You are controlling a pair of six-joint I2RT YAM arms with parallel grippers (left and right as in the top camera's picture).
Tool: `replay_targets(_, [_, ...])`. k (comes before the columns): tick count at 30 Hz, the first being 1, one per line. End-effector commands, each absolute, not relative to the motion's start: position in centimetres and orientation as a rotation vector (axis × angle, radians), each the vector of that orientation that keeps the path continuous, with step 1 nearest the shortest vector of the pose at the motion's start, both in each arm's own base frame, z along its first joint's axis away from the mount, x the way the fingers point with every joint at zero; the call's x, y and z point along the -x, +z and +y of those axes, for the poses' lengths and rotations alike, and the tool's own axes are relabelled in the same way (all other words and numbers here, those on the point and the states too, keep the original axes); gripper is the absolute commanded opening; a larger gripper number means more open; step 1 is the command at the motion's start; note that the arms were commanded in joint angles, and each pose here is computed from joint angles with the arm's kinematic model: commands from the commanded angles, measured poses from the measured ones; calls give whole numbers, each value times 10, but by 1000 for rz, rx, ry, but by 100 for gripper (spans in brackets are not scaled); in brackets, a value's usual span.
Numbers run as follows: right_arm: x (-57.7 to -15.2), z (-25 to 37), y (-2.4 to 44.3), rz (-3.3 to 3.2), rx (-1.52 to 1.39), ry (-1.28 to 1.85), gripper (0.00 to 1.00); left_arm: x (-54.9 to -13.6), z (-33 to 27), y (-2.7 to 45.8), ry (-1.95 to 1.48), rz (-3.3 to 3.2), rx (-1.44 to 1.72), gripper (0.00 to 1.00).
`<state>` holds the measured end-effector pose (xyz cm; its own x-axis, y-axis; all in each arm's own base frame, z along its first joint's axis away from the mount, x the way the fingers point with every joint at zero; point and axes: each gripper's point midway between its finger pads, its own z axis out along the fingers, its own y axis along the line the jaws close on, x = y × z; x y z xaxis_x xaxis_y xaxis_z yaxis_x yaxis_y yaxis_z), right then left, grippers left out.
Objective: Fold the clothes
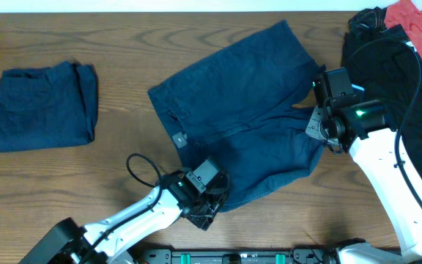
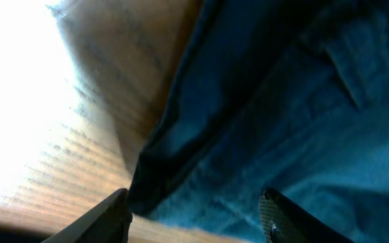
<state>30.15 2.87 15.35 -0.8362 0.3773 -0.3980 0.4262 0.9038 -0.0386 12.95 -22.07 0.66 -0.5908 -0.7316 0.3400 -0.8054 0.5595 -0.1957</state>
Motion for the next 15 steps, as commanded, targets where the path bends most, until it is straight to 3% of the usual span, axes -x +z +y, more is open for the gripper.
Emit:
replay_targets(1, [-305,26,158,2671,-579,-186,1,-135,-212,-5,437,-2605,-1360,57])
replay_targets(9, [-304,26,158,2671,-579,-187,1,-147,-204,-7,443,-2691,-1328,6])
replay_targets(15, [-302,25,158,2681,-579,-194,1,-161,-196,4,513,-2788,-1206,6])
